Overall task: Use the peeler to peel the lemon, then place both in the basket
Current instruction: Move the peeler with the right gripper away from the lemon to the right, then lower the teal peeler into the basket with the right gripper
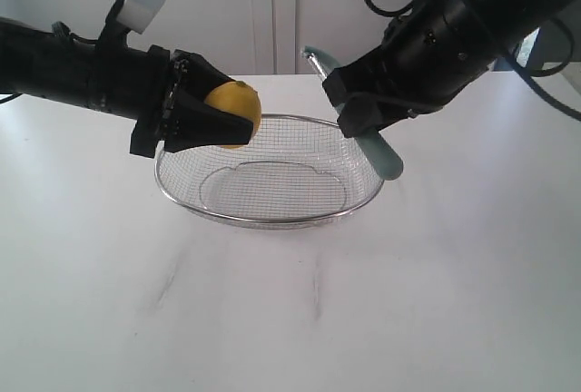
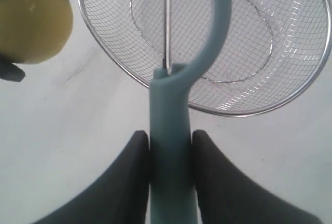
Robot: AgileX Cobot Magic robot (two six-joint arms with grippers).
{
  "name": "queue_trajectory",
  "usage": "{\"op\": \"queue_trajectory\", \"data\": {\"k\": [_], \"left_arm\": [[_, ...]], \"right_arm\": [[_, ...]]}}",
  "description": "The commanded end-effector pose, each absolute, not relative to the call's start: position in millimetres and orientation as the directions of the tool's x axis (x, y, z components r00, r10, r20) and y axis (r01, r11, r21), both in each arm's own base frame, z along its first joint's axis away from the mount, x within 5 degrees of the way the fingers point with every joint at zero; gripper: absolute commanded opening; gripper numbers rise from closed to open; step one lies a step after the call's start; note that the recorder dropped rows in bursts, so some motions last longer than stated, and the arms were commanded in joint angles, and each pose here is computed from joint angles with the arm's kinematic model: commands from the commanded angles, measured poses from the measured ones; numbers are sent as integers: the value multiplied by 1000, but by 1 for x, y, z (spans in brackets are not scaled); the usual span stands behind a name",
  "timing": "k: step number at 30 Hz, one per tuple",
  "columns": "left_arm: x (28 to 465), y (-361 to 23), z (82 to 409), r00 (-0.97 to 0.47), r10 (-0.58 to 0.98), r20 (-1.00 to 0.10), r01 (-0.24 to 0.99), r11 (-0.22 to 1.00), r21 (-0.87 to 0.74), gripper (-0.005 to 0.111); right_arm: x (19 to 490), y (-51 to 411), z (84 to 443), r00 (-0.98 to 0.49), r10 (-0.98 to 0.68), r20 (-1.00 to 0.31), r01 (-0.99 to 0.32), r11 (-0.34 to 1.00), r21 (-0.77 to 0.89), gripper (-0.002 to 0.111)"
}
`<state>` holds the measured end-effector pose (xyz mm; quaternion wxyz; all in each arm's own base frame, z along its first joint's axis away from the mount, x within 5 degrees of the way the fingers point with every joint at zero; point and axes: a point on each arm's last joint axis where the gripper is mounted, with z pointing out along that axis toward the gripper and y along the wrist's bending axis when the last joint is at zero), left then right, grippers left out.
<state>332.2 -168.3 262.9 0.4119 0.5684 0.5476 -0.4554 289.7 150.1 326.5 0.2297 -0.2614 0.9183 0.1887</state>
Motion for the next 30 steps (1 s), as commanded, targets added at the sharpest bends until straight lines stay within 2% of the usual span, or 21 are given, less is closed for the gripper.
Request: {"op": "queue_trajectory", "data": {"k": [1, 9, 15, 22, 30], "left_arm": [[323, -168, 273, -19, 182, -983, 990, -135, -44, 0], [323, -168, 273, -19, 182, -983, 990, -135, -44, 0], [323, -168, 273, -19, 182, -983, 990, -135, -44, 0], [323, -168, 273, -19, 182, -983, 990, -135, -44, 0], [323, -168, 273, -19, 182, -983, 990, -135, -44, 0]], "right_arm": [[299, 151, 328, -750, -431, -503, -583, 789, 195, 0], [336, 154, 313, -735, -543, -407, -617, 784, 68, 0], [362, 164, 287, -641, -663, -387, -720, 694, 5, 0], [384, 172, 253, -624, -667, -408, -723, 690, -22, 0], [396, 176, 246, -585, -699, -411, -753, 656, -46, 0]]}}
